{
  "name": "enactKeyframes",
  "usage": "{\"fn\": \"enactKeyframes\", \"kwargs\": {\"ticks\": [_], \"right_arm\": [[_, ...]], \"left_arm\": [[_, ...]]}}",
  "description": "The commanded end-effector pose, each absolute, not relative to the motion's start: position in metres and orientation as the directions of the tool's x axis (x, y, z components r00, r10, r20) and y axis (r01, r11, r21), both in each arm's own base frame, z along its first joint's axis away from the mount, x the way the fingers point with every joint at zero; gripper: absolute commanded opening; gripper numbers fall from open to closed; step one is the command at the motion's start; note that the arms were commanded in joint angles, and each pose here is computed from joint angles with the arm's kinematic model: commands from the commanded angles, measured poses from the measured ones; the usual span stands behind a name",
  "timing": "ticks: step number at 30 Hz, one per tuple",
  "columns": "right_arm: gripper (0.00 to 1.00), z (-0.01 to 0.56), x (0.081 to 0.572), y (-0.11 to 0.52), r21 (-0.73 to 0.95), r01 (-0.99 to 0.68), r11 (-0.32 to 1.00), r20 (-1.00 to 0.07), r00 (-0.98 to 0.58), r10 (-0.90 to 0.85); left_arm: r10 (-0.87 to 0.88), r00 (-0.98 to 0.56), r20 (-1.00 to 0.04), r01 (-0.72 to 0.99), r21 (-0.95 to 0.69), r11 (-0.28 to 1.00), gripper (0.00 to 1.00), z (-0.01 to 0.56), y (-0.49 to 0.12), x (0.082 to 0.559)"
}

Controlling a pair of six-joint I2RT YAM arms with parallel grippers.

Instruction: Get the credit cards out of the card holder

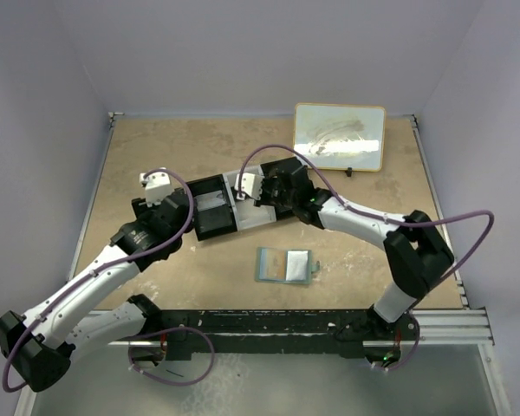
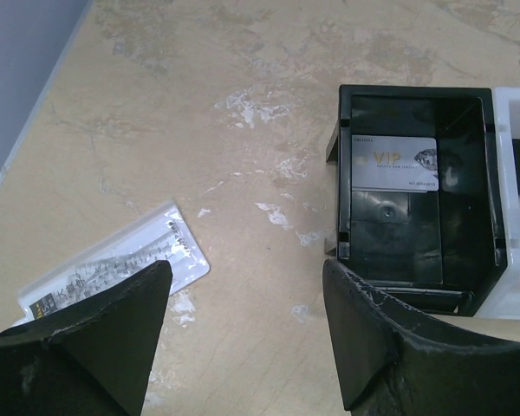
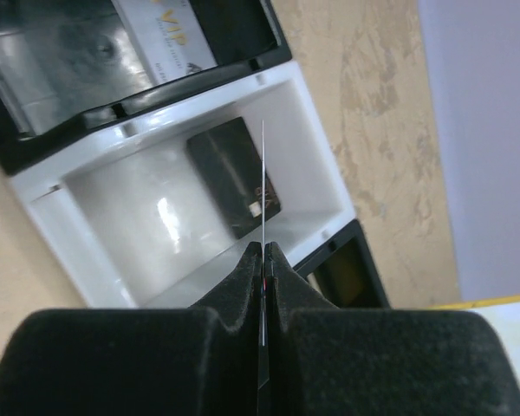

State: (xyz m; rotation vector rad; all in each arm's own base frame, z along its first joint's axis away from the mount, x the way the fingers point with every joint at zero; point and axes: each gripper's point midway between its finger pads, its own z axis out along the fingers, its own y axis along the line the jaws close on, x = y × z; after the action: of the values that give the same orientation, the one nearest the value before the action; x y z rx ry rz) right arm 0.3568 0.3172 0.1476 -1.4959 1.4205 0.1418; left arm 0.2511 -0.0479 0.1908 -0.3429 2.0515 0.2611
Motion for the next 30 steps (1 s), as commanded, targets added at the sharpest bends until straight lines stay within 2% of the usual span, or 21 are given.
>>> {"fn": "enactKeyframes", "kwargs": {"ticks": [1,6,15,21,30], "right_arm": [[0.00,0.167,0.385,0.331,-0.673,-0.727,0.137,-0.599,0.427,-0.678],[0.00,0.150,0.404,0.339,-0.699,-0.711,0.084,-0.537,0.444,-0.717],[0.01,0.120,0.424,0.348,-0.695,-0.717,0.048,-0.497,0.431,-0.753],[0.00,0.112,0.445,0.346,-0.731,-0.679,0.059,-0.442,0.407,-0.799],[0.02,0.099,0.462,0.356,-0.733,-0.679,0.046,-0.421,0.400,-0.814]], "left_arm": [[-0.143,-0.410,-0.901,-0.356,0.013,0.934,0.69,0.206,-0.046,0.256],[-0.150,-0.392,-0.908,-0.370,0.006,0.929,0.70,0.210,-0.042,0.255],[-0.162,-0.366,-0.916,-0.382,-0.011,0.924,0.71,0.217,-0.039,0.253],[-0.158,-0.380,-0.911,-0.369,-0.007,0.930,0.71,0.216,-0.041,0.253],[-0.160,-0.369,-0.916,-0.375,-0.011,0.927,0.71,0.218,-0.039,0.252]]}}
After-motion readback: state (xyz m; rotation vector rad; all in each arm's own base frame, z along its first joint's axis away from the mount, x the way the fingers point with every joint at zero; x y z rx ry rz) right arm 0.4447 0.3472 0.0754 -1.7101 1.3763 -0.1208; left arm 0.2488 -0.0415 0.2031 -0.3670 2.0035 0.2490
